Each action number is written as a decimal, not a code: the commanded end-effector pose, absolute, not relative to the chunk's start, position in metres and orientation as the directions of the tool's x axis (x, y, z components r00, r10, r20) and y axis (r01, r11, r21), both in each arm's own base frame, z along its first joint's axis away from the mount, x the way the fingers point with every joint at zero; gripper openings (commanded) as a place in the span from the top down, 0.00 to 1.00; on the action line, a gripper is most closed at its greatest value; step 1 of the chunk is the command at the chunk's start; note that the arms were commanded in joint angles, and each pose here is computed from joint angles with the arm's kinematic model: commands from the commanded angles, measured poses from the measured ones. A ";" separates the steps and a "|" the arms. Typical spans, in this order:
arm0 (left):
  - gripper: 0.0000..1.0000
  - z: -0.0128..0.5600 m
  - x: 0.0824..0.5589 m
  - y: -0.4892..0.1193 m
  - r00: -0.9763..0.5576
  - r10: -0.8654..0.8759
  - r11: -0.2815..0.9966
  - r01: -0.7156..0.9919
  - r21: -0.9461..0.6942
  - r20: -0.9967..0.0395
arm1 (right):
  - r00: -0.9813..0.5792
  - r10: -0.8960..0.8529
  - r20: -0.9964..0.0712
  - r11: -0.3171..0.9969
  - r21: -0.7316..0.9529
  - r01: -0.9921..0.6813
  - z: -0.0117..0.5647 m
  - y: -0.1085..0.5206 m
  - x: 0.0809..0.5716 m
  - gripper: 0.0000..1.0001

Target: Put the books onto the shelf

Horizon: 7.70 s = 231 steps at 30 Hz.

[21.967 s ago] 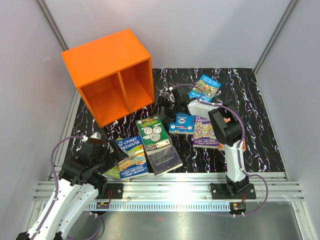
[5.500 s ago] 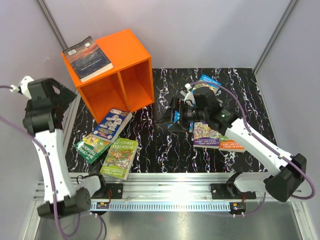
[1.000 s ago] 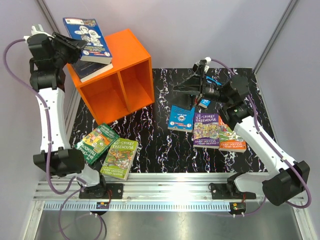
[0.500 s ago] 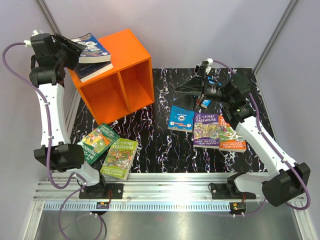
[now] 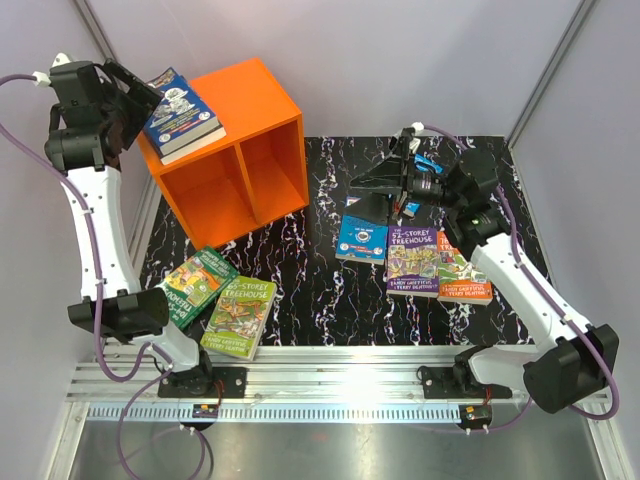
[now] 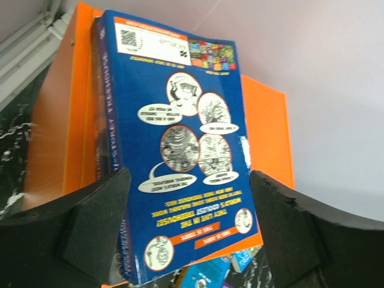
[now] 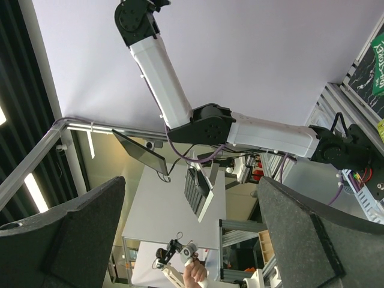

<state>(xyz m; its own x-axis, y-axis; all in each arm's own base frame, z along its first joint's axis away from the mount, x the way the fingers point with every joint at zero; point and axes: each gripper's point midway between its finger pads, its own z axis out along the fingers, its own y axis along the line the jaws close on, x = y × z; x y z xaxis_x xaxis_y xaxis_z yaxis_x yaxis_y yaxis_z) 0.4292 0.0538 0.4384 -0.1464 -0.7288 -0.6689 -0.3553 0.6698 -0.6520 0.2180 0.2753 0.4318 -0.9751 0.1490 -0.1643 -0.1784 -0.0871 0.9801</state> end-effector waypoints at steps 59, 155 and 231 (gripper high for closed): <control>0.01 0.150 0.186 0.002 -0.380 -0.802 0.574 -0.702 -0.421 -0.460 | -0.992 -0.035 -0.125 0.204 0.970 -0.129 0.128 0.531 0.332 0.00; 0.01 0.183 0.103 -0.024 -0.494 -0.693 0.721 -0.501 -0.479 -0.526 | -0.701 0.117 -0.704 0.807 0.478 -0.345 0.259 0.356 0.300 1.00; 0.01 0.173 0.089 -0.017 -0.558 -0.611 0.790 -0.475 -0.387 -0.561 | -0.554 0.171 -0.815 0.960 0.265 -0.094 0.208 0.326 0.456 0.00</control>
<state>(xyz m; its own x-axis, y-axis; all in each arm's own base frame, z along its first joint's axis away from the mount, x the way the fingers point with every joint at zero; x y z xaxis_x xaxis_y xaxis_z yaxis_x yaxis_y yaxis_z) 0.0942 -0.0150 0.1686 -0.5668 -0.6034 -0.5610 -0.4787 0.7954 -0.3719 0.4565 0.3607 0.1649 -0.6038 0.0779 -0.7933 -0.1653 0.9613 0.2202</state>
